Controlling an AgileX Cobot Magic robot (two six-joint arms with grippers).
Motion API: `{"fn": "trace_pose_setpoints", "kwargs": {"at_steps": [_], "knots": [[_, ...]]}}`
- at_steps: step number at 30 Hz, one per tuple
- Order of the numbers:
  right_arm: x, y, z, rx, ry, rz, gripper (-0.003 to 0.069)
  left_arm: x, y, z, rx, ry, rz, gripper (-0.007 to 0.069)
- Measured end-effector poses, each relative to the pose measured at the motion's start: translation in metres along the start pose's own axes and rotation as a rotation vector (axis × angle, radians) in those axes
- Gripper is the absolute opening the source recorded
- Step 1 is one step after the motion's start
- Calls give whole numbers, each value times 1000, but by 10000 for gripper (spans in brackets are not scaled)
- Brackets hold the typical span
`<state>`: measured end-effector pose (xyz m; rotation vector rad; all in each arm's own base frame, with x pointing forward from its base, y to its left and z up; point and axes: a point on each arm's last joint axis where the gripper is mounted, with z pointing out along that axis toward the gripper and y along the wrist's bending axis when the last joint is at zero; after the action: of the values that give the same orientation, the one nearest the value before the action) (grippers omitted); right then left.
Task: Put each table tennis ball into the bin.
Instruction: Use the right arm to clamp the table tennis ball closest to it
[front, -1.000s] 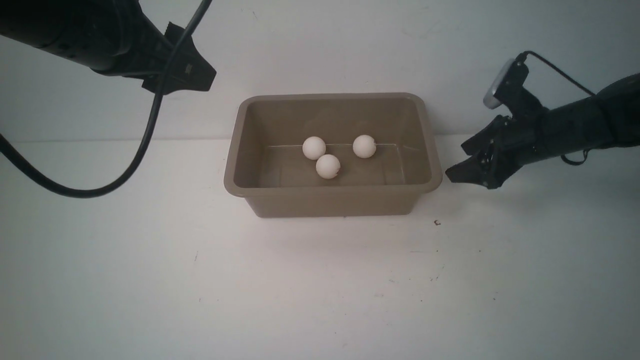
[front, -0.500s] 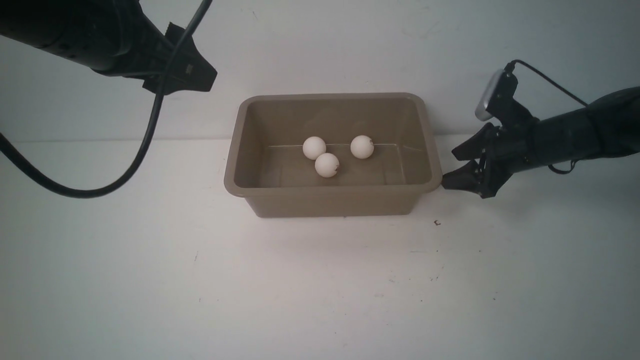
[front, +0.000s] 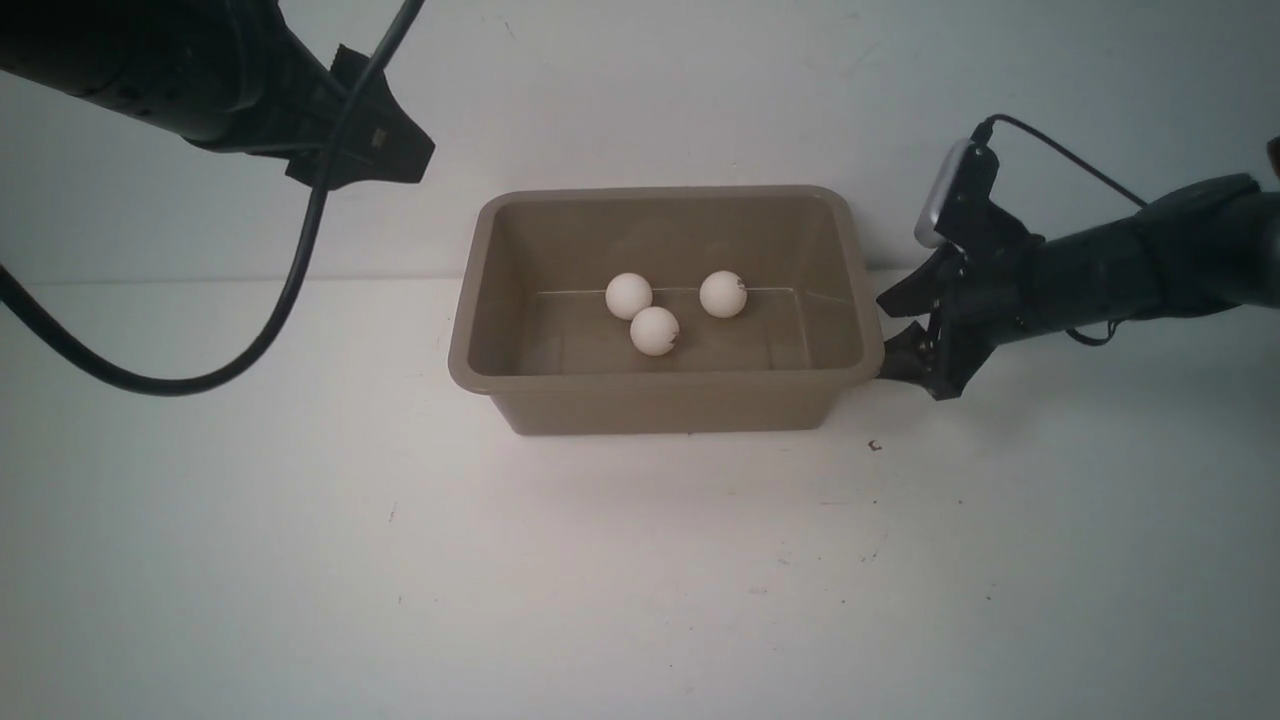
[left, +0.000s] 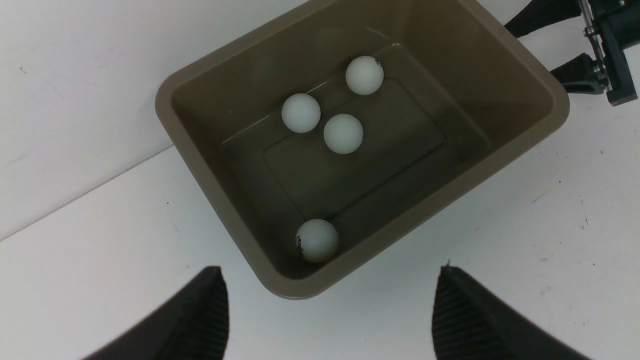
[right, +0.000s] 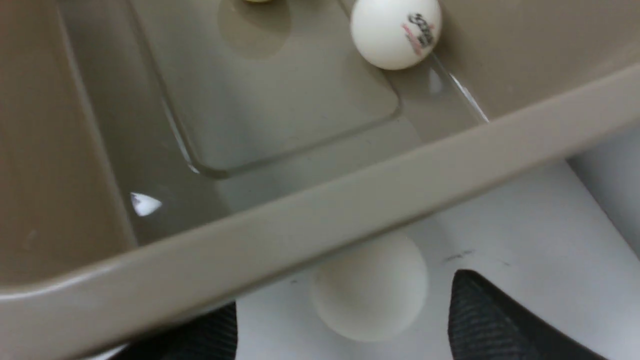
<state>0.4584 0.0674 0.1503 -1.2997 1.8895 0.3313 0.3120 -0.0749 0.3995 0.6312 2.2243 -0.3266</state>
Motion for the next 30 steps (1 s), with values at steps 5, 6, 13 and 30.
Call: {"fn": "trace_pose_setpoints", "kwargs": {"at_steps": [5, 6, 13, 30], "knots": [[5, 2, 7, -6, 2, 6, 514, 0, -1, 0, 7, -4, -6, 490], [8, 3, 11, -15, 7, 11, 511, -1, -1, 0, 11, -6, -9, 490], [15, 4, 19, -18, -6, 26, 482, -1, -1, 0, 14, -8, -12, 490], [11, -2, 19, 51, -46, 22, 462, -1, -1, 0, 15, -9, -13, 490]]}}
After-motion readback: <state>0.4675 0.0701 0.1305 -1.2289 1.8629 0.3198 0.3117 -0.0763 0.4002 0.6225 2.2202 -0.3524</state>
